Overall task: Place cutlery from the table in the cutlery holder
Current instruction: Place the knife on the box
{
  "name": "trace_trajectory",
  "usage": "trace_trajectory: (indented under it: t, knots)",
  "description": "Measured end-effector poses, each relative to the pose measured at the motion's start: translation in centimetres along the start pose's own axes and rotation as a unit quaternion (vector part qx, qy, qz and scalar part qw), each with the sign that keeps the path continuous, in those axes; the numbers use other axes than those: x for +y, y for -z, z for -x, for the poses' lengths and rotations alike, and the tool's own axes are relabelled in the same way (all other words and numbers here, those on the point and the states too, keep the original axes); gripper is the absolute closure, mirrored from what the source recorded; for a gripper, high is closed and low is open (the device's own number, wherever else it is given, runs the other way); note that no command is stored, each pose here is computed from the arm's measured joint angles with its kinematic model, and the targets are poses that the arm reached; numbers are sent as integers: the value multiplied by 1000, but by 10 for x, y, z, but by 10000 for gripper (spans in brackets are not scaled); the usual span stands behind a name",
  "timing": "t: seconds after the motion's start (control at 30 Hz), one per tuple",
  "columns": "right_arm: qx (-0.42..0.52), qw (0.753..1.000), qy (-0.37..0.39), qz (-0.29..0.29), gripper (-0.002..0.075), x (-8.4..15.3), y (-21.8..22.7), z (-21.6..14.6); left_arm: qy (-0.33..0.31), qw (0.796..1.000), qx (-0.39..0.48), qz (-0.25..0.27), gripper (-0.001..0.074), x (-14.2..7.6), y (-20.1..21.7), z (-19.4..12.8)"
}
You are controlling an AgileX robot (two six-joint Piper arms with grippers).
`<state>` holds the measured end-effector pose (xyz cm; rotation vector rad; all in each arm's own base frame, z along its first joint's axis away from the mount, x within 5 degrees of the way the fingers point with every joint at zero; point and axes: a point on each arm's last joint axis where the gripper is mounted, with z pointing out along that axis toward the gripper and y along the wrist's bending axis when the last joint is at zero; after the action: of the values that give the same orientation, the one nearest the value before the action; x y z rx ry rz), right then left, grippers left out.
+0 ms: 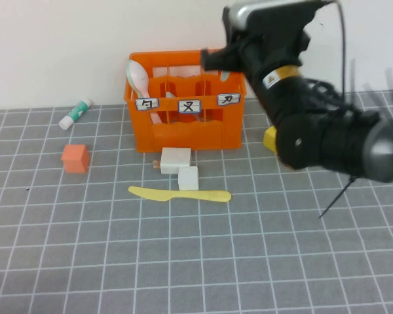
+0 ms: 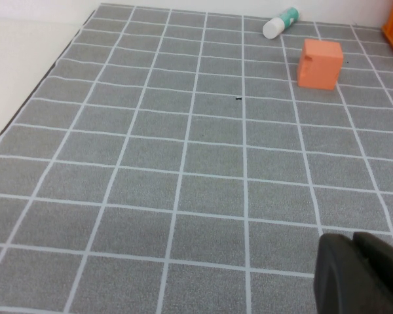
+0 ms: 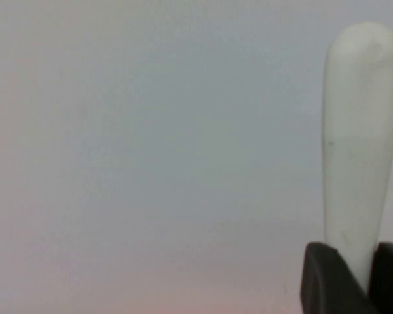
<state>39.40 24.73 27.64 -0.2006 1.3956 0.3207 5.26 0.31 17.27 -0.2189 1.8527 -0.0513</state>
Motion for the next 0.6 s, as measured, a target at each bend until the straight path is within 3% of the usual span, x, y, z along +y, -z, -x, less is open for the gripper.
trace_trajectory:
  t: [0.23, 0.47, 0.6]
  knots:
    - [-3, 1000, 19, -9, 606, -5, -6, -31, 0, 1000, 0, 0, 736, 0, 0, 0]
    - [0, 1000, 22, -16, 463, -15, -9, -33, 0, 1000, 0, 0, 736, 0, 0, 0]
    - [19, 999, 27, -3, 435, -15, -8, -30, 0, 1000, 0, 0, 736, 0, 0, 0]
